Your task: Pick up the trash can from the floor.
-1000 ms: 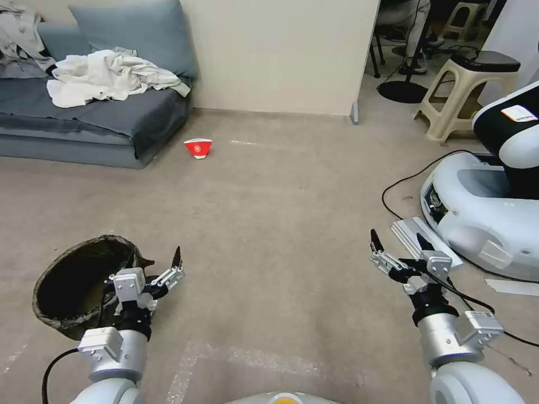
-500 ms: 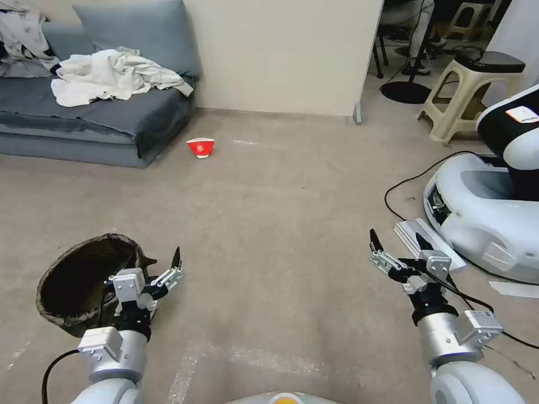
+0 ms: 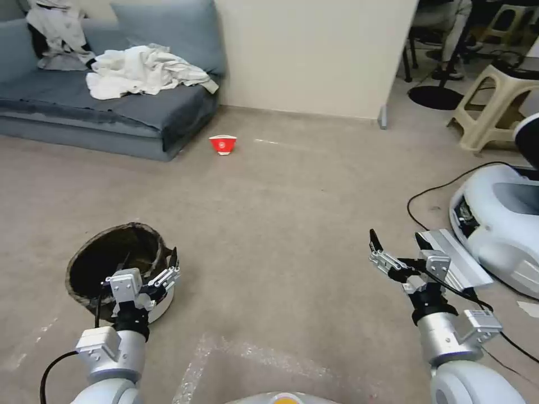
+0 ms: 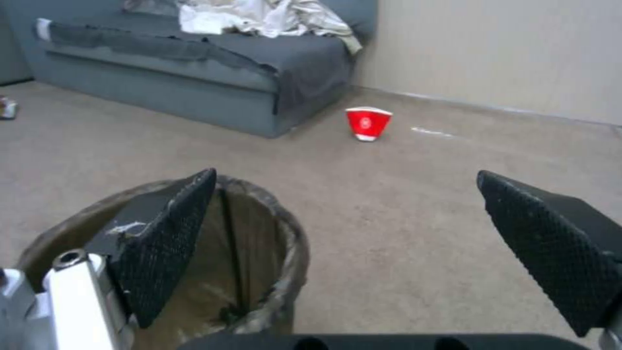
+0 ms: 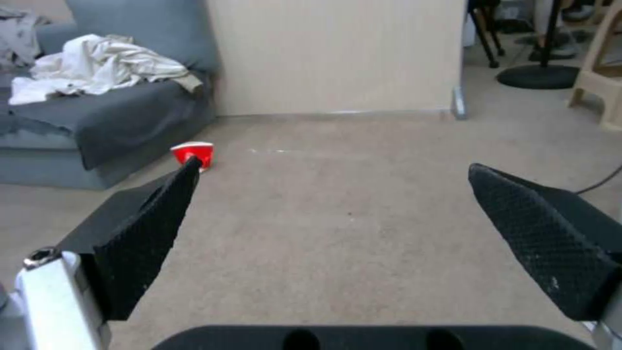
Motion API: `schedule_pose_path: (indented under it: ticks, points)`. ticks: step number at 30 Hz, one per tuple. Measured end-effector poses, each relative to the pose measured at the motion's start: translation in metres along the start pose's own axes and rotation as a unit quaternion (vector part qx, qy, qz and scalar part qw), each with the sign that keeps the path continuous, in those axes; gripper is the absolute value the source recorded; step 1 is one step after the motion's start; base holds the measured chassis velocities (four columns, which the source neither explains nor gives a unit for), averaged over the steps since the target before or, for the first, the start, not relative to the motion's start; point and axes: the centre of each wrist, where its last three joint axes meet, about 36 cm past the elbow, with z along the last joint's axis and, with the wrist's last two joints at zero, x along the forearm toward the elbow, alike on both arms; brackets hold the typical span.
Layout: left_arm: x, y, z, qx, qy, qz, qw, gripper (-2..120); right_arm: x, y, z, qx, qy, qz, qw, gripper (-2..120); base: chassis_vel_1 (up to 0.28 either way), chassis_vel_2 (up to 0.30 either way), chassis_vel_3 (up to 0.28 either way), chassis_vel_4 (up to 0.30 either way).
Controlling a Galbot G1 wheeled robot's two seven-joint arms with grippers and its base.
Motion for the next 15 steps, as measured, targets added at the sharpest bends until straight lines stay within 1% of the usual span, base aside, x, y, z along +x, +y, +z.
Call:
schedule_pose_path:
  ticks: [15]
  points:
    - [0.0015,-0.0002,-0.0023,0.001,0.004,-0.006,1.0000,100,-0.0007,-0.0009,0.0003,-0.002,-0.001,-0.004,1.000,100,0.062,0.058,0.054,0.053]
